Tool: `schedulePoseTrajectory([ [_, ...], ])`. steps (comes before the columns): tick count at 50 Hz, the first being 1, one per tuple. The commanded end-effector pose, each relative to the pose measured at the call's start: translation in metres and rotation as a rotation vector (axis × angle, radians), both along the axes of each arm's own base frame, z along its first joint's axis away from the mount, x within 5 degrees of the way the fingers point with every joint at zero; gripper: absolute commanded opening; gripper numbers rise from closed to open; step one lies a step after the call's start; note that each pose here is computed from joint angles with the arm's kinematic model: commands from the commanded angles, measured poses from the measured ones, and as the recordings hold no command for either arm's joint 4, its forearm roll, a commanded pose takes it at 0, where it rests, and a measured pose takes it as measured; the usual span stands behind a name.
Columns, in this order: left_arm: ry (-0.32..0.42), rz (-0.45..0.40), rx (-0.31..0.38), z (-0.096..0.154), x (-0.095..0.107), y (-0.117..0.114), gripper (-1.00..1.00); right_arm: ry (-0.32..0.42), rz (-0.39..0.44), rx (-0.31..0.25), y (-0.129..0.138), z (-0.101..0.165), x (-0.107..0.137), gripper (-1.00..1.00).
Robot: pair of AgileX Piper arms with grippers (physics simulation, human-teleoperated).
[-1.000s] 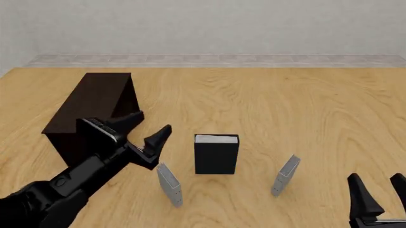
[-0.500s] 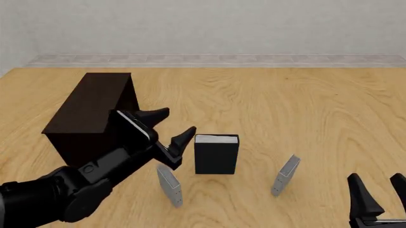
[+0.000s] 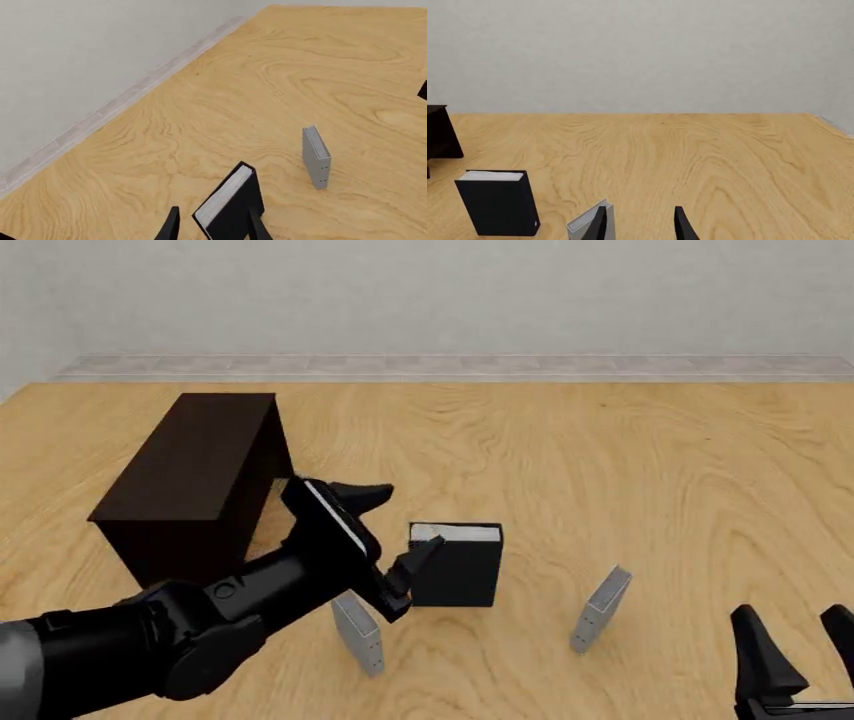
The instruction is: Pick up the book in the middle and place it on the cabinet shelf.
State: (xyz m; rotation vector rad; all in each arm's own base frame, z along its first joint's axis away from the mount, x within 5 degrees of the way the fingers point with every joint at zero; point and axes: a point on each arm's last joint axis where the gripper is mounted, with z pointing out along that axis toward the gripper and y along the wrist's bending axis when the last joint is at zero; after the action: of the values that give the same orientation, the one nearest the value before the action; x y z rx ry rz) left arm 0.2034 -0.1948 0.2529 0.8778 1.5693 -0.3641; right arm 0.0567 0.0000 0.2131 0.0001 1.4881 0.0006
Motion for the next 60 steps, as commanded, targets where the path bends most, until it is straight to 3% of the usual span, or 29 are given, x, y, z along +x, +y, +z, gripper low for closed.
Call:
schedulePoseTrajectory([
  [1,-0.014,-0.024,0.089,0.004,0.004,-0.006,1.0,0.0,0.0,0.0,0.0,0.0,0.0,1.0],
  [18,-0.031,-0.04,0.22,0.008,0.022,-0.016,1.0,0.0,0.0,0.0,0.0,0.0,0.0,1.0],
  [36,-0.012,-0.122,0.329,0.007,0.018,-0.035,1.0,0.0,0.0,0.0,0.0,0.0,0.0,1.0],
  [38,-0.015,-0.119,0.356,0.004,0.025,-0.036,1.0,0.0,0.0,0.0,0.0,0.0,0.0,1.0],
  [60,-0.015,-0.117,0.411,0.009,0.04,-0.041,1.0,0.0,0.0,0.0,0.0,0.0,0.0,1.0],
])
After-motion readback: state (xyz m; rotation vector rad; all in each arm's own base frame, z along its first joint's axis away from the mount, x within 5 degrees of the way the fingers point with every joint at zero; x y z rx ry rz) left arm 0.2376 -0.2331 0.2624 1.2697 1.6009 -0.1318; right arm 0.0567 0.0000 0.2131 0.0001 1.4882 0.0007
